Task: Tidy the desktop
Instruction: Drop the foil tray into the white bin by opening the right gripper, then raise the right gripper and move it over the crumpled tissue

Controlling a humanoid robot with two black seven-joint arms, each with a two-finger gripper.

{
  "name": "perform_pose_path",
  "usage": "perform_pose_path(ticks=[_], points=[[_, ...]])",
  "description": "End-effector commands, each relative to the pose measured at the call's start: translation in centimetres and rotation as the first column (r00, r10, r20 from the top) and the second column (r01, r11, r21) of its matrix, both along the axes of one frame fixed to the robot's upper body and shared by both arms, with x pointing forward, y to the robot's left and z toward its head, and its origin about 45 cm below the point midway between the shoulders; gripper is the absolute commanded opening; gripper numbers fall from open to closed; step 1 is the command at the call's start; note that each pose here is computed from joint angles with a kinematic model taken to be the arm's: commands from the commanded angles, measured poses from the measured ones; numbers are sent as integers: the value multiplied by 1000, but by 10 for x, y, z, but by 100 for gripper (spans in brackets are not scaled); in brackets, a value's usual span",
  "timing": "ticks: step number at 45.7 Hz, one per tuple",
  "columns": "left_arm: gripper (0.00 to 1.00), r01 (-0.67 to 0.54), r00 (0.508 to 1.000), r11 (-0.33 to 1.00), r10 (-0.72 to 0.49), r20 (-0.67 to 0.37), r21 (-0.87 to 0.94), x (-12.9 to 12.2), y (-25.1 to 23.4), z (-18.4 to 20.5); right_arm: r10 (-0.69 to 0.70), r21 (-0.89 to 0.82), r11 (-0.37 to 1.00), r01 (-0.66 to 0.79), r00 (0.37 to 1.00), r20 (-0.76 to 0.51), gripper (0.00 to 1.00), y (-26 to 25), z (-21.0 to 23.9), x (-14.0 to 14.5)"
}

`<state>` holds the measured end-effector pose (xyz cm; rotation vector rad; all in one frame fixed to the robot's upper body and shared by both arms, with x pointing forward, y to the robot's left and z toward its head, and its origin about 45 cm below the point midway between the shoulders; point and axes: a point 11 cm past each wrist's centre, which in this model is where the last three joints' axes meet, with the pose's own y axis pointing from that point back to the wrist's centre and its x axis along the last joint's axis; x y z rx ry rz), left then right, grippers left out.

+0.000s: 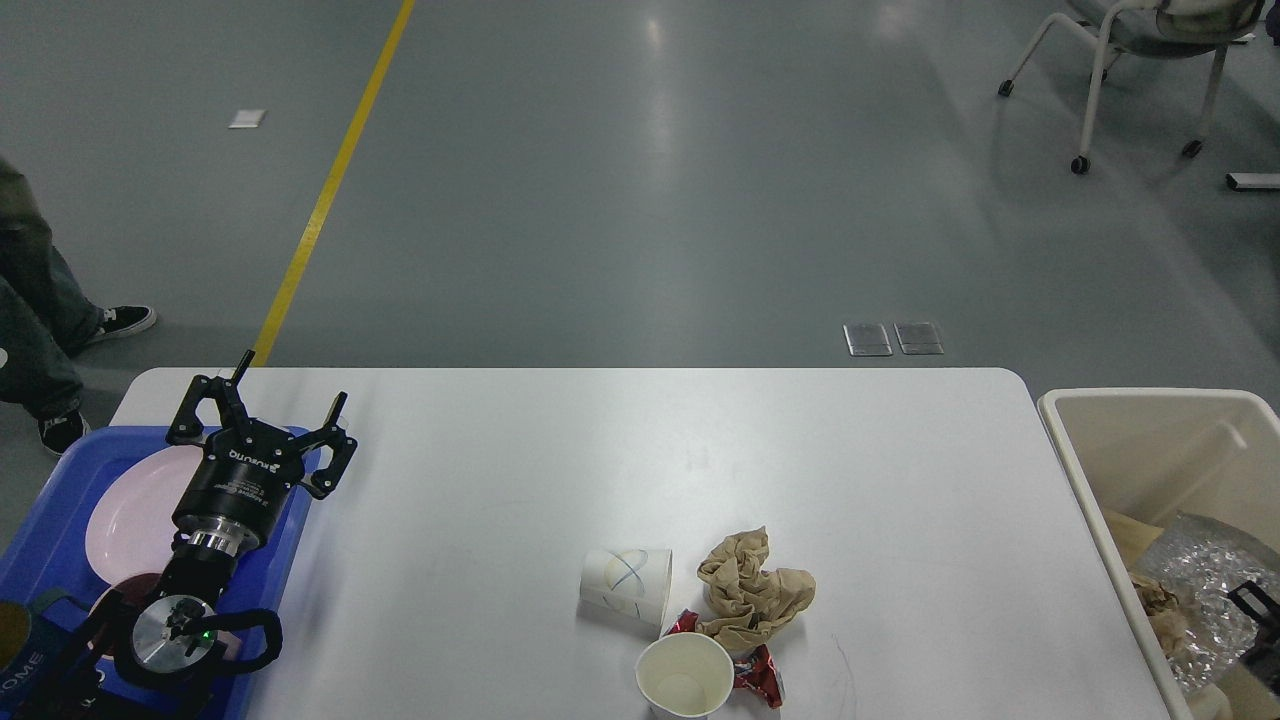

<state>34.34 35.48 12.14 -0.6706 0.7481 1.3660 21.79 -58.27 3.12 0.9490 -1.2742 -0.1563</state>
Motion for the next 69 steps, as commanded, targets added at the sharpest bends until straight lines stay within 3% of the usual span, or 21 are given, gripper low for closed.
perform_pose_path(ticks=[1, 17, 18, 22, 23, 24, 39, 45, 58, 69], points=[[96, 0, 1000, 1000, 0, 0, 0, 0, 0, 0, -3, -5, 1000, 3, 1000, -7, 0, 1, -1, -1], [96, 0, 1000, 1000, 0, 0, 0, 0, 0, 0, 8, 14, 1000, -8, 1000, -21, 0, 16, -11, 2], [96, 0, 1000, 1000, 0, 0, 0, 0, 0, 0, 7, 5, 1000, -7, 1000, -12, 9, 15, -9, 4], [96, 0, 1000, 1000, 0, 0, 0, 0, 0, 0, -4, -67, 998, 7, 999, 48, 84, 6, 2, 10], [96, 0, 1000, 1000, 0, 0, 0, 0, 0, 0, -2, -94, 995, 9, 998, 69, 98, 5, 5, 12], [96, 0, 1000, 1000, 0, 0, 0, 0, 0, 0, -2, -114, 993, 12, 997, 81, 100, 4, 7, 12], [96, 0, 1000, 1000, 0, 0, 0, 0, 0, 0, 22, -128, 992, -12, 997, 74, 100, 9, 4, 14], [96, 0, 1000, 1000, 0, 0, 0, 0, 0, 0, 52, -114, 993, -44, 996, 69, 100, 8, 16, 32], [96, 0, 1000, 1000, 0, 0, 0, 0, 0, 0, 172, -26, 984, -175, 981, -87, 100, 5, 76, 81], [96, 0, 1000, 1000, 0, 0, 0, 0, 0, 0, 366, 87, 930, -356, 893, -261, 100, 60, 157, 126]])
